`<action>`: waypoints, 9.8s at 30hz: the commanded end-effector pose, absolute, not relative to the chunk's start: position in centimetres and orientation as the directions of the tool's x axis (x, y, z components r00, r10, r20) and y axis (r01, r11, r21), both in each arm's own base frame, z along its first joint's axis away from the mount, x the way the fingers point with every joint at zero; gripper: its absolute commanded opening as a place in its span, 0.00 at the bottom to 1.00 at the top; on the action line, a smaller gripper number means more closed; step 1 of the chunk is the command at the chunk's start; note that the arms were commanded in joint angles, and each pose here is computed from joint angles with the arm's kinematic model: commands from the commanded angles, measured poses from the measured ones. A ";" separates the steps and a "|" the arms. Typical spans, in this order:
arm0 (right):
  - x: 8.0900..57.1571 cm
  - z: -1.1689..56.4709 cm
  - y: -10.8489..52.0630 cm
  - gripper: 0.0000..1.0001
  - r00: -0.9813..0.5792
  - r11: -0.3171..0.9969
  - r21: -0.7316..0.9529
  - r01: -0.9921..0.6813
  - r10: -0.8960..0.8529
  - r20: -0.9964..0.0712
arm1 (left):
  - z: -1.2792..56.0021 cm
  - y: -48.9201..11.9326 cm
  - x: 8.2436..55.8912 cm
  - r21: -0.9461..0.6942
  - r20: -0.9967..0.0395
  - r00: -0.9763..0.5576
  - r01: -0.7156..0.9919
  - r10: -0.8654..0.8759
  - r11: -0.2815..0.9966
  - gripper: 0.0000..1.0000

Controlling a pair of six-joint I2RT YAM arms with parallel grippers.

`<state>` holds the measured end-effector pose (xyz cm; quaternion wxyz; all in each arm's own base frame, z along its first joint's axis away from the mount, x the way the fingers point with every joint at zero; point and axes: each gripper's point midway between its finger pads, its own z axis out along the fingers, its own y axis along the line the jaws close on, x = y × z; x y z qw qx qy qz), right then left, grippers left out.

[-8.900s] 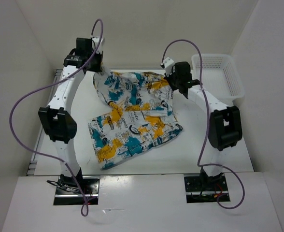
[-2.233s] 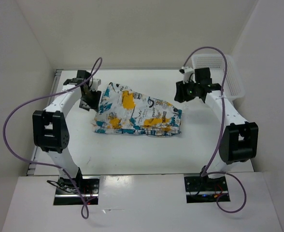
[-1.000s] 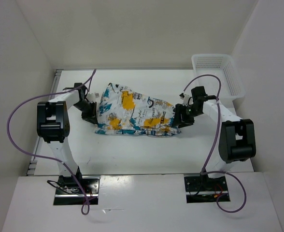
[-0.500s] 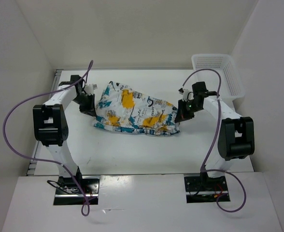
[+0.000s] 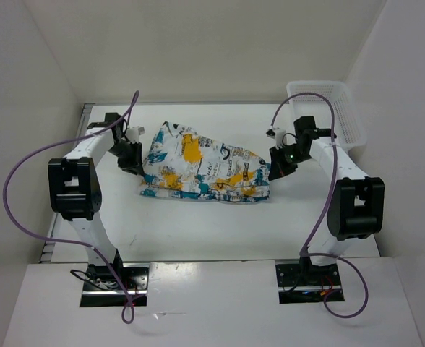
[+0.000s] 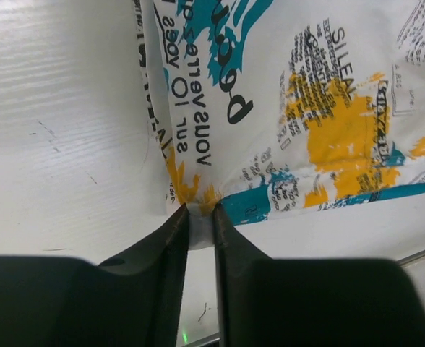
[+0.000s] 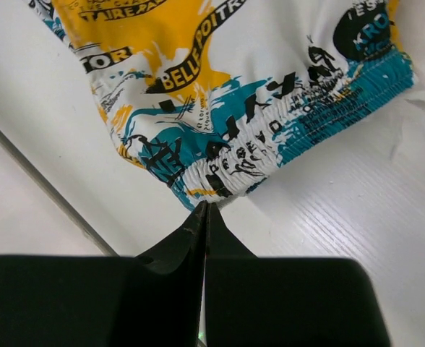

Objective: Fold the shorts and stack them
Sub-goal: Fold the shorts

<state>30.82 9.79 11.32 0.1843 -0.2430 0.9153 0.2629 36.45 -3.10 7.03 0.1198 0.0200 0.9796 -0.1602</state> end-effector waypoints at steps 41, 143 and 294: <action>32.4 7.9 9.2 0.81 -0.915 0.764 0.532 -0.366 -0.190 -0.357 | 6.2 0.2 28.5 -0.069 -0.097 -0.995 0.037 0.031 0.997 0.52; 38.1 7.7 9.4 0.00 -0.837 0.845 0.322 -0.426 -0.234 -0.495 | 7.9 -26.2 45.7 -0.111 -0.531 -0.720 0.582 0.446 0.806 0.73; 32.0 8.8 31.7 0.36 -0.327 0.404 -0.057 -0.913 -0.809 -0.489 | 5.8 -9.6 47.2 -0.376 -0.354 -0.928 0.254 0.115 0.891 0.40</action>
